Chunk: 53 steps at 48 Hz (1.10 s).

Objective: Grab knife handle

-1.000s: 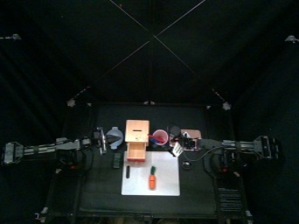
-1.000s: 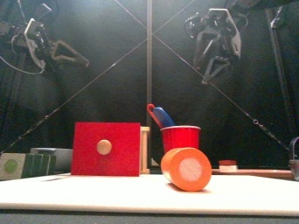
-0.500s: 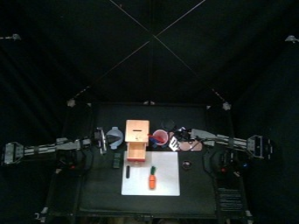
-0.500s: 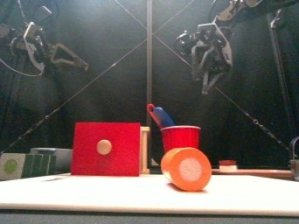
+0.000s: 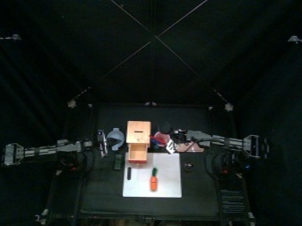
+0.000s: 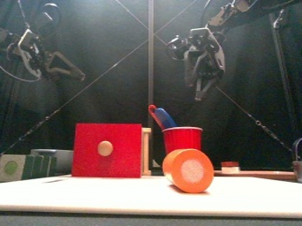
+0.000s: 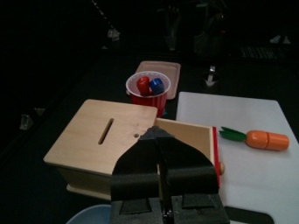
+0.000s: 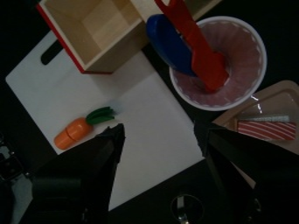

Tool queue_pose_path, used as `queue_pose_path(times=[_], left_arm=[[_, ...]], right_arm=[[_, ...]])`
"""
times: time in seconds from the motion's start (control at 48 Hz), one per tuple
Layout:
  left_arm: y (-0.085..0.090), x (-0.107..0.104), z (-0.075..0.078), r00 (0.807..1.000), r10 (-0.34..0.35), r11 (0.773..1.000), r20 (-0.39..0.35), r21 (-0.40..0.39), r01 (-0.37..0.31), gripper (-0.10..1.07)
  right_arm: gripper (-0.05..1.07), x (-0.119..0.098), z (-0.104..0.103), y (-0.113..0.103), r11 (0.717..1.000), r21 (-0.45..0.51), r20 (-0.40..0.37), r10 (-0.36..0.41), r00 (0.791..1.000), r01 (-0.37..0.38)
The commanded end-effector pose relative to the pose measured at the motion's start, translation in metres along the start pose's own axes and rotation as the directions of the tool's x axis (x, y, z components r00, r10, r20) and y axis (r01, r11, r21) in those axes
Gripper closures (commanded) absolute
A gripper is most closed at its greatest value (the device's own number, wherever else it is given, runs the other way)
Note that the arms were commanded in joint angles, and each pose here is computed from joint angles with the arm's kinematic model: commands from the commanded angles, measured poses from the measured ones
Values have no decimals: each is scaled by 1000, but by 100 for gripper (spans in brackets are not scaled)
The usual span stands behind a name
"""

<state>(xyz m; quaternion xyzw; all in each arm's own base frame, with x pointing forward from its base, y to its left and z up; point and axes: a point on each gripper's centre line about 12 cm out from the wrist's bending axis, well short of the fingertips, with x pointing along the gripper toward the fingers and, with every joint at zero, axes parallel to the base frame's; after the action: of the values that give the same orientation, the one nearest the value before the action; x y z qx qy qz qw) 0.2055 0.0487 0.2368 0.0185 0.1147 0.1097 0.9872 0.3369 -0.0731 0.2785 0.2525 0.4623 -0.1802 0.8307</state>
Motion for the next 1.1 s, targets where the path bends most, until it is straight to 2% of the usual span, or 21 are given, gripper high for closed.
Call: queue_pose_path(times=[0.0,0.146,0.354,0.646,0.917,1.083], left_arm=[[-1,1,8,1000,-5,1000,17,-6,6,75],[-1,1,8,1000,-3,1000,17,-8,4,71],[-1,1,9,1000,-3,1000,20,-8,4,70],[-1,1,4,1000,-5,1000,8,-12,5,70],[0,0,-2,1000,0,1000,-12,-12,0,70],[0,0,-4,1000,1,1000,-12,-14,-1,70]], right_arm=[[8,-9,8,3,1000,-3,41,16,999,-16],[8,-6,8,2,1000,-8,53,16,998,-15],[8,-7,14,1,1000,7,75,18,997,-18],[8,7,32,7,999,-19,-35,-29,999,29],[8,7,58,4,999,-9,-34,-34,999,34],[8,12,73,1,998,0,-88,-57,995,57]])
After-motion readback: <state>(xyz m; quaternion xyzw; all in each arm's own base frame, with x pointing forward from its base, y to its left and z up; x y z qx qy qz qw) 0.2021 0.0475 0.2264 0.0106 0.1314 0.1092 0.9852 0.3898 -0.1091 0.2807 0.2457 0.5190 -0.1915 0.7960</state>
